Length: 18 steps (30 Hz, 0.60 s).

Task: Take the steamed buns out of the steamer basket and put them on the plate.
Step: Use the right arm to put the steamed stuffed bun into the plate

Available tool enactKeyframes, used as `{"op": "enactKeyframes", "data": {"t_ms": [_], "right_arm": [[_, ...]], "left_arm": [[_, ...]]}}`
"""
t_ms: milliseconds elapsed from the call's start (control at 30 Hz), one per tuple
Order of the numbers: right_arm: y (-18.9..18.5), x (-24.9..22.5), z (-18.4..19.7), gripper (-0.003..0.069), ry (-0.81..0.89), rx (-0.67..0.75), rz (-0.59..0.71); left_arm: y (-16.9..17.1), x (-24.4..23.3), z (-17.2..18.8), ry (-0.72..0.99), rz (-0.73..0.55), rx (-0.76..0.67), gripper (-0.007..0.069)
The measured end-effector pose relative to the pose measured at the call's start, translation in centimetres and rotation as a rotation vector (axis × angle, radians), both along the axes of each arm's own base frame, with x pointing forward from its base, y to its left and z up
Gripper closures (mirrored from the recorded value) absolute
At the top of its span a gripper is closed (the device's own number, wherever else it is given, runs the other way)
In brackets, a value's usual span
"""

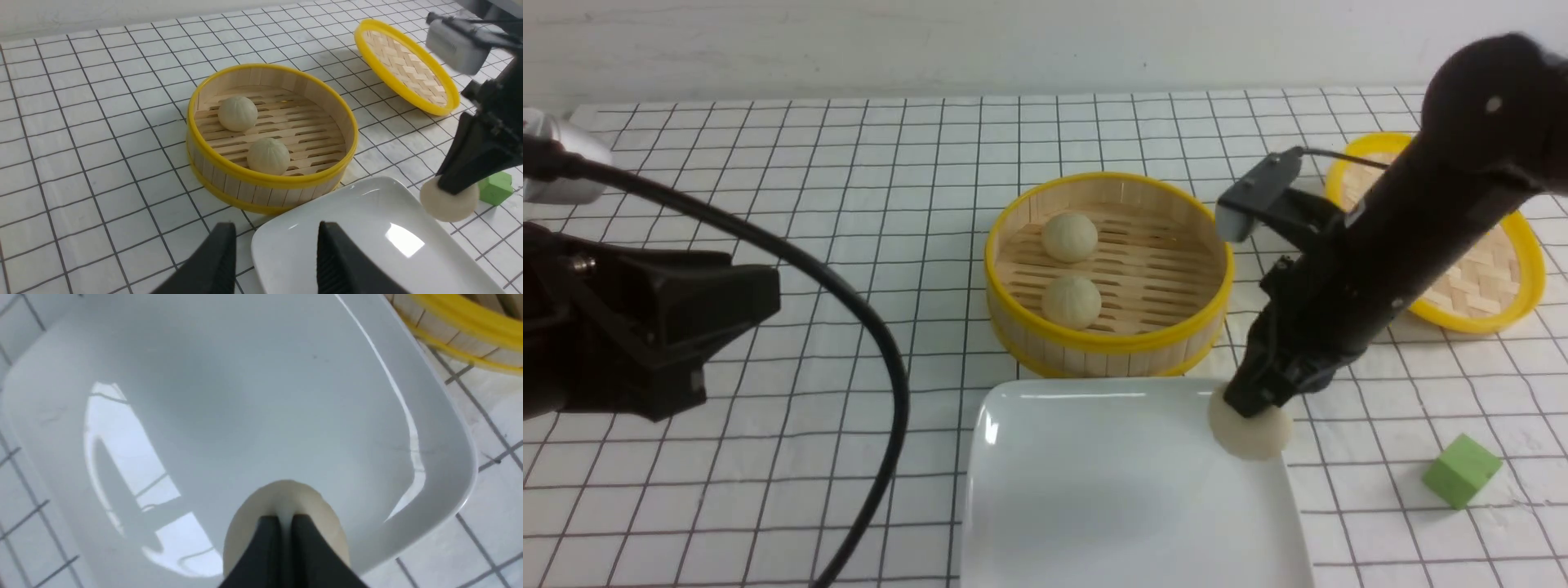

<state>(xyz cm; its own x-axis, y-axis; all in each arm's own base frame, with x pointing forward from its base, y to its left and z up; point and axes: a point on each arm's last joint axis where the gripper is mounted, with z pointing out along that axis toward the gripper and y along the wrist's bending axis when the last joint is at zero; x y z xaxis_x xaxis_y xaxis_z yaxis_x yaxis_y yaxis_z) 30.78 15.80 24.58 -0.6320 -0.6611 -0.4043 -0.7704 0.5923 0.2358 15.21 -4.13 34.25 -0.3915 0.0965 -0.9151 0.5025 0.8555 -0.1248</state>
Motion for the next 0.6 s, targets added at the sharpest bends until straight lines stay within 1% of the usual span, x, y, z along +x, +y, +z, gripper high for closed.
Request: {"op": "enactKeyframes", "data": {"t_ms": [33,133,367,600], "right_arm": [[0.2,0.6,-1.0,0.0636,-0.018,0.009,-0.012],[0.5,1.2,-1.9,0.0635,-0.024,0.026,-0.027],[0.8,2.3,-4.5,0.0635,-0.031,0.01,-0.003],[0.9,2.4,-5.0,0.0622,-0.02,0.004,0.0]], "left_arm": [[0.0,0.0,0.0,0.0,0.0,0.0,0.0319],[0.0,0.0,0.0,0.001,-0.001,0.0,0.0319],[0.0,0.0,0.0,0.002,-0.003,-0.002,0.0319],[0.0,0.0,0.0,0.003,-0.004,-0.003,0.0319]]}}
